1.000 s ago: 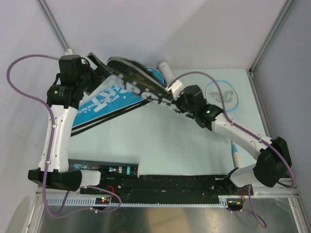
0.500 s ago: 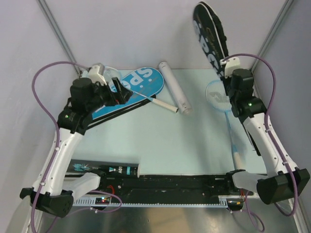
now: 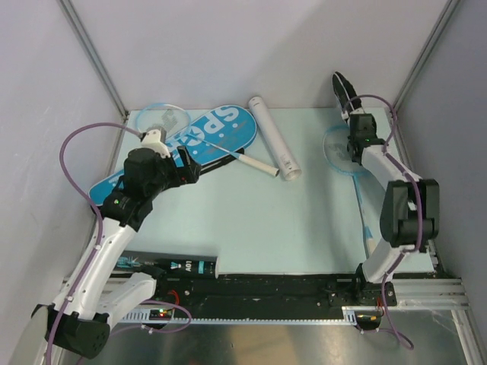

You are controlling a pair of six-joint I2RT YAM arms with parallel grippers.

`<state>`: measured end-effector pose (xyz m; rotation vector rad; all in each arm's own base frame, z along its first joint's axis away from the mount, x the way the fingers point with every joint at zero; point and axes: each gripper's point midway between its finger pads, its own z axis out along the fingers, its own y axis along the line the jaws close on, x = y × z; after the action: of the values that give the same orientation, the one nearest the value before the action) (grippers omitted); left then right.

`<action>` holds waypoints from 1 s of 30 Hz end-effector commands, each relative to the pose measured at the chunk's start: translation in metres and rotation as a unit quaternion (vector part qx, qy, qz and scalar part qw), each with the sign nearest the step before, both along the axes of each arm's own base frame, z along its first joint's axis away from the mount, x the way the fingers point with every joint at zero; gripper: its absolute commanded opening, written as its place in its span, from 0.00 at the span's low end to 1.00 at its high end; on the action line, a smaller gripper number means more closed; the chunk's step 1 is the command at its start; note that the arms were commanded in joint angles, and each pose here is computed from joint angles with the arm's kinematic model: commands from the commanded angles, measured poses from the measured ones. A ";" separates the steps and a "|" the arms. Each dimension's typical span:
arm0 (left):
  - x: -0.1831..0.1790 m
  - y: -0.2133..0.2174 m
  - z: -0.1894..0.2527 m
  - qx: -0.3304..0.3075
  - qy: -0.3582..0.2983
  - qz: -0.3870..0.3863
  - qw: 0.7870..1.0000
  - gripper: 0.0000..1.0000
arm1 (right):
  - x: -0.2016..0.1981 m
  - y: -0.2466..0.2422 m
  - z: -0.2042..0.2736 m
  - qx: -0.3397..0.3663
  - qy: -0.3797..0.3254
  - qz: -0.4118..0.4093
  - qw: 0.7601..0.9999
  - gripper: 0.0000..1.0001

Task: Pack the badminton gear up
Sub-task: Place the racket bag at the center of the board.

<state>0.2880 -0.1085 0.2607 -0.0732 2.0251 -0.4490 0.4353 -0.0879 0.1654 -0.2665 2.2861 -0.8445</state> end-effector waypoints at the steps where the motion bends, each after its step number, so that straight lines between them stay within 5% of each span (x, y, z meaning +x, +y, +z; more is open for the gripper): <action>1: 0.013 0.019 0.001 0.044 -0.030 0.040 0.998 0.96 | 0.019 -0.012 0.000 -0.067 -0.026 -0.044 0.996 0.38; 4: 0.013 0.024 -0.006 0.066 -0.027 0.043 0.997 0.96 | 0.015 0.001 -0.009 -0.055 -0.005 -0.038 0.998 0.75; 7: 0.014 0.033 -0.013 0.091 -0.024 0.055 0.994 0.95 | 0.005 0.024 -0.009 0.001 0.008 -0.026 1.000 0.88; 15: 0.016 0.036 -0.020 0.104 -0.015 0.058 0.993 0.94 | -0.008 0.149 0.022 0.220 -0.022 0.080 0.972 0.83; 24: 0.015 0.054 -0.013 0.123 -0.026 0.101 0.987 0.95 | -0.006 0.330 0.016 0.287 -0.016 0.334 0.898 0.80; 30: 0.013 0.053 -0.016 0.111 -0.022 0.105 0.988 0.95 | 0.007 0.389 -0.028 0.301 0.024 0.398 0.866 0.81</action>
<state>0.3003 -0.0594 0.2375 -0.1138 2.0241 -0.1011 0.4194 0.2633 0.1414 -0.7906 2.1380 0.1907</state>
